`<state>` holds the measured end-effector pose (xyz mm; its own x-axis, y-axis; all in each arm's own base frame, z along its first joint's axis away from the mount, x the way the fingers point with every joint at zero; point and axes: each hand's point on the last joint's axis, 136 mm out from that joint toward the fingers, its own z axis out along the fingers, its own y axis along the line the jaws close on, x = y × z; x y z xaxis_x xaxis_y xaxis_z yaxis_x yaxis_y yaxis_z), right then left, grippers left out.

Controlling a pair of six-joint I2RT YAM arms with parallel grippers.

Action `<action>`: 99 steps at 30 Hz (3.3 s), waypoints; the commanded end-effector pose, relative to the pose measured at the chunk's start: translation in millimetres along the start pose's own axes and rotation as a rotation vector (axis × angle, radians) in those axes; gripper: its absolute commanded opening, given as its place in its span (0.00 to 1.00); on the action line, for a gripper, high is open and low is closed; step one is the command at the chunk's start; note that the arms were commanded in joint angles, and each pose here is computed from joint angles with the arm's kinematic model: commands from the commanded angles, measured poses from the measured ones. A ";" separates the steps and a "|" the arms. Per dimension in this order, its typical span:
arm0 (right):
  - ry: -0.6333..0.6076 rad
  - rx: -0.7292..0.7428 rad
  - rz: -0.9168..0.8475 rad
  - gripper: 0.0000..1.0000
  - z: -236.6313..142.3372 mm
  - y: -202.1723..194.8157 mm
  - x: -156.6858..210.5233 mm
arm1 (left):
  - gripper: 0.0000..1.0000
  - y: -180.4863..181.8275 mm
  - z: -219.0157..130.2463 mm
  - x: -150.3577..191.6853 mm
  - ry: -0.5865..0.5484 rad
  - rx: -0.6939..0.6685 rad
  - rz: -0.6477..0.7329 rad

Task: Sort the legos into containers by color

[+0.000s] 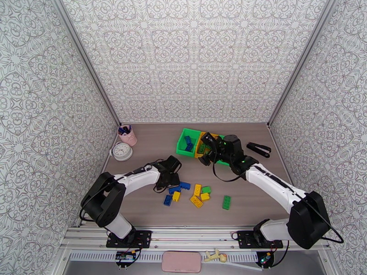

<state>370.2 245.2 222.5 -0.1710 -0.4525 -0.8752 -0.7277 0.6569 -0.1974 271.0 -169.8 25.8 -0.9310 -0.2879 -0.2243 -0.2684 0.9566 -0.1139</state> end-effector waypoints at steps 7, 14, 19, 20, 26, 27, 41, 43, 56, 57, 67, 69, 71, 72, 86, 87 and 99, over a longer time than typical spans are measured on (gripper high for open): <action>-0.010 0.019 0.008 1.00 3.0 -5.7 -7.3 | 0.60 -1.5 -0.5 -16.6 -0.020 0.013 -0.026; -0.010 0.006 0.026 1.00 -3.2 -0.7 -2.7 | 0.45 -1.2 -1.5 -20.8 -0.028 0.001 -0.003; -0.049 0.031 0.011 0.99 -9.5 -2.0 -5.1 | 0.36 0.6 -10.5 -26.3 -0.051 0.002 0.006; -0.054 0.027 0.010 1.00 -10.2 -1.2 -6.0 | 0.34 -0.7 -14.2 -28.1 -0.062 0.012 0.005; -0.092 0.020 0.008 0.99 -15.8 -0.1 -15.9 | 0.33 -23.6 -46.0 -51.5 -0.165 0.131 0.022; -0.103 0.020 0.008 1.00 -16.4 0.5 -17.4 | 0.33 -30.6 -53.0 -57.7 -0.198 0.163 0.038; -0.132 0.051 0.023 0.99 -35.1 0.5 -14.9 | 0.27 -109.3 -111.1 -157.0 -0.546 0.441 0.149; -0.135 0.049 0.028 1.00 -34.1 1.1 -13.6 | 0.27 -118.7 -110.4 -172.6 -0.575 0.443 0.155; -0.124 0.077 0.023 1.00 -45.3 -1.9 -7.7 | 0.29 -175.0 -61.8 -232.9 -0.553 0.411 0.204; -0.125 0.080 0.023 0.99 -46.1 -2.5 -8.1 | 0.29 -177.5 -57.1 -234.0 -0.544 0.408 0.207; -0.113 0.097 0.027 0.99 -49.8 -6.4 -8.5 | 0.38 -195.1 -44.7 -250.6 -0.521 0.426 0.246; -0.117 0.097 0.026 0.99 -51.8 -6.7 -11.4 | 0.46 -195.1 -49.5 -252.1 -0.523 0.436 0.251; -0.118 0.095 0.023 0.99 -52.7 -6.6 -12.7 | 0.55 -195.7 -57.0 -250.7 -0.529 0.445 0.266; -0.117 0.095 0.023 1.00 -52.8 -6.6 -13.3 | 0.59 -195.1 -60.8 -250.5 -0.533 0.449 0.270; -0.021 -0.171 -0.033 0.99 -44.8 46.7 4.5 | 0.98 -147.0 -125.3 -226.7 -0.622 0.475 0.216; -0.008 -0.191 -0.046 0.99 -45.2 52.2 7.5 | 0.99 -140.2 -127.5 -226.3 -0.629 0.470 0.202; 0.054 -0.487 -0.146 0.99 -33.3 161.7 36.9 | 1.00 -75.8 -148.3 -230.9 -0.684 0.426 0.077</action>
<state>243.8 302.2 198.7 -0.0543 -0.5255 -0.8490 -0.9458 0.2998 -0.1250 470.9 -180.7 223.0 -0.5766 -0.2849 -0.7658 0.0651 0.9182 -0.3906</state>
